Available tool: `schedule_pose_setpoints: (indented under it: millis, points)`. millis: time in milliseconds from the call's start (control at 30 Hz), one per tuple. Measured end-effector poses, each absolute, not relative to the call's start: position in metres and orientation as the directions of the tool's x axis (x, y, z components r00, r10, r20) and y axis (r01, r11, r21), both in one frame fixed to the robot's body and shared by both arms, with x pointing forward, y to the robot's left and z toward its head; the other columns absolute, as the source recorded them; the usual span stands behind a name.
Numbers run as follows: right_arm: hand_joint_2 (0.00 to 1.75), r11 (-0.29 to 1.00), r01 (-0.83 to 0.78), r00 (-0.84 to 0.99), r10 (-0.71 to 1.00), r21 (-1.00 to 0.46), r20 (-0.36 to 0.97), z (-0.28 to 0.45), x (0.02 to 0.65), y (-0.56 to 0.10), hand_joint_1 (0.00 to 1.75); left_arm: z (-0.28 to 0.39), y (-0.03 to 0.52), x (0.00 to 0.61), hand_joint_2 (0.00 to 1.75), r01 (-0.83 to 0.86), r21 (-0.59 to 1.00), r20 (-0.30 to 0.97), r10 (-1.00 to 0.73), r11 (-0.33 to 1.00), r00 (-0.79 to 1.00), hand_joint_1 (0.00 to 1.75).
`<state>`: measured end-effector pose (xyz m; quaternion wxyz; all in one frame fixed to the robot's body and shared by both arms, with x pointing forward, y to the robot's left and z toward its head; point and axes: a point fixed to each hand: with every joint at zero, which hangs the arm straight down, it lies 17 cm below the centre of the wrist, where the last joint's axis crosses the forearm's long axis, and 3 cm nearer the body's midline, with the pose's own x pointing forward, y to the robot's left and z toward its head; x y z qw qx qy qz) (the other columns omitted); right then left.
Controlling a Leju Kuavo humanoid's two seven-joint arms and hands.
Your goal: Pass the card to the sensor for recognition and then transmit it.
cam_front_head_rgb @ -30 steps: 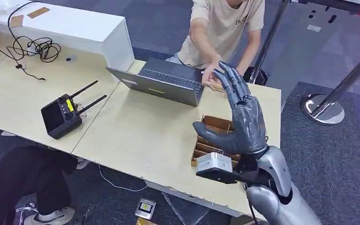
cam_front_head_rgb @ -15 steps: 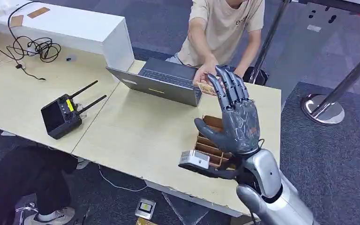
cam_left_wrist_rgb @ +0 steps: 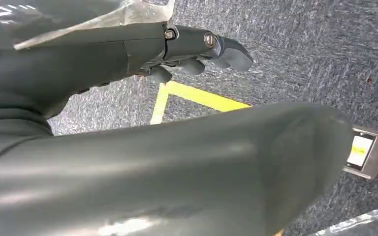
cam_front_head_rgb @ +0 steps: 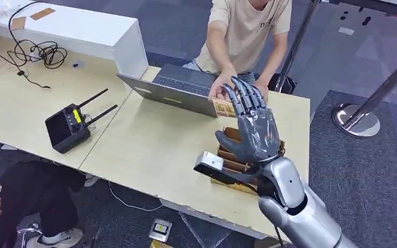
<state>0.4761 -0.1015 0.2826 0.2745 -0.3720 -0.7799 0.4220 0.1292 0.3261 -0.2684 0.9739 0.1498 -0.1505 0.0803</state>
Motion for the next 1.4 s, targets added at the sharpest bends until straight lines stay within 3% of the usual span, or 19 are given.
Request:
schedule_pose_setpoints:
  millis: [233, 267, 300, 333, 1133, 1400]
  points:
    - [1.75, 0.332, 0.298, -0.542, 0.830, -0.895, 0.127, 0.263, 0.490, -0.105, 0.00, -0.268, 0.324, 0.129, 0.00, -0.198, 0.266, 0.317, 0.108, 0.943, 0.942, 0.00]
    - [1.75, 0.327, 0.293, -0.537, 0.834, -0.898, 0.129, 0.260, 0.492, -0.106, 0.14, -0.268, 0.324, 0.129, 0.00, -0.197, 0.265, 0.317, 0.108, 0.944, 0.942, 0.00]
    - [1.75, 0.326, 0.289, -0.533, 0.836, -0.900, 0.132, 0.258, 0.493, -0.107, 1.45, -0.268, 0.323, 0.129, 0.00, -0.197, 0.265, 0.317, 0.108, 0.944, 0.942, 0.00]
    - [1.75, 0.326, 0.286, -0.530, 0.837, -0.901, 0.135, 0.256, 0.494, -0.108, 1.75, -0.268, 0.323, 0.129, 0.00, -0.197, 0.265, 0.317, 0.108, 0.944, 0.942, 0.00]
    - [1.75, 0.360, 0.260, -0.516, 0.836, -0.896, 0.186, 0.241, 0.500, -0.115, 1.75, -0.269, 0.321, 0.129, 0.00, -0.195, 0.263, 0.317, 0.106, 0.945, 0.942, 0.00]
    - [1.75, 0.443, 0.218, -0.515, 0.809, -0.870, 0.284, 0.240, 0.500, -0.120, 1.75, -0.269, 0.321, 0.129, 0.00, -0.192, 0.266, 0.317, 0.103, 0.945, 0.943, 0.00]
